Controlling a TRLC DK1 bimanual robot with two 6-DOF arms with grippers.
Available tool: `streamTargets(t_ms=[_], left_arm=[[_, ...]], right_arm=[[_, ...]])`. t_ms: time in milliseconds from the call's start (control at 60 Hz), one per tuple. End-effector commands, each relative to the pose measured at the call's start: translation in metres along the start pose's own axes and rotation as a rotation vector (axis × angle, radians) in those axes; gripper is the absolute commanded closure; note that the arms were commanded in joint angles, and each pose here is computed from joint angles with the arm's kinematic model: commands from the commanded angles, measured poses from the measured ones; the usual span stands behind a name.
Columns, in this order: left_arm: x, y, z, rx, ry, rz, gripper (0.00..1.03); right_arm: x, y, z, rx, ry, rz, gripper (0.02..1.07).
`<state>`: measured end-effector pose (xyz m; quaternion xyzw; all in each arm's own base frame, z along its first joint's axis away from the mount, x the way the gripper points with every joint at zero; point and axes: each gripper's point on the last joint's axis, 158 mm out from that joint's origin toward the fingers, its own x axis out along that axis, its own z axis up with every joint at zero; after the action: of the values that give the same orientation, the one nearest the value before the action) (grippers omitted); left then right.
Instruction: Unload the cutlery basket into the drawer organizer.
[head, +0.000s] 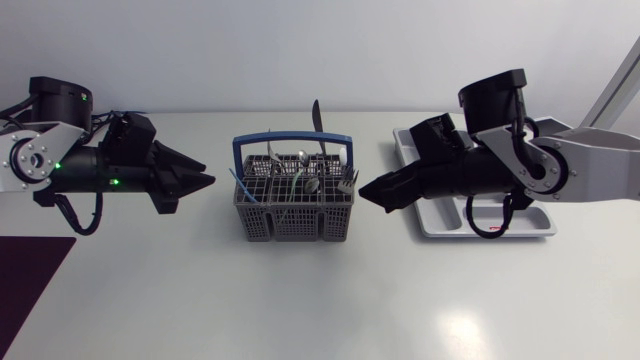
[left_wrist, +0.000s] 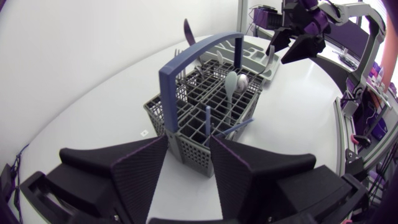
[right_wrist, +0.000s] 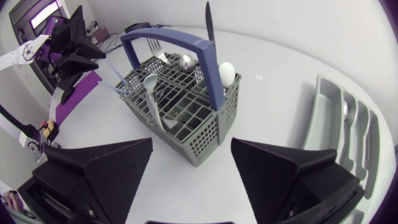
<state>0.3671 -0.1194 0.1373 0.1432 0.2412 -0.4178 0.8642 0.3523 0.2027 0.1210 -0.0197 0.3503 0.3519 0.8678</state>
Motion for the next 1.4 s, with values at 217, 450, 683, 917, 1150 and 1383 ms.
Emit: streamTargets(t_ms=[217, 450, 683, 917, 1150, 1383], left_arm=[[0.017, -0.034, 0.018, 0.108, -0.075, -0.060, 0.50], [0.032, -0.036, 0.014, 0.104, -0.066, -0.073, 0.61], [0.039, -0.032, 0.007, 0.094, -0.048, -0.069, 0.63], [0.047, -0.026, 0.010, 0.084, -0.060, -0.065, 0.94], [0.047, -0.028, 0.013, 0.090, -0.065, -0.069, 1.00], [0.023, -0.023, 0.042, 0.100, -0.127, -0.018, 1.00]], right_arm=[[-0.004, 0.017, -0.017, -0.024, 0.032, 0.026, 0.14], [-0.004, 0.021, -0.020, -0.027, 0.036, 0.034, 0.14], [-0.006, 0.026, -0.021, -0.035, 0.035, 0.043, 0.14], [-0.005, 0.030, -0.025, -0.039, 0.042, 0.050, 0.14], [-0.005, 0.031, -0.026, -0.042, 0.044, 0.049, 0.14], [-0.007, 0.033, -0.024, -0.048, 0.037, 0.052, 0.14]])
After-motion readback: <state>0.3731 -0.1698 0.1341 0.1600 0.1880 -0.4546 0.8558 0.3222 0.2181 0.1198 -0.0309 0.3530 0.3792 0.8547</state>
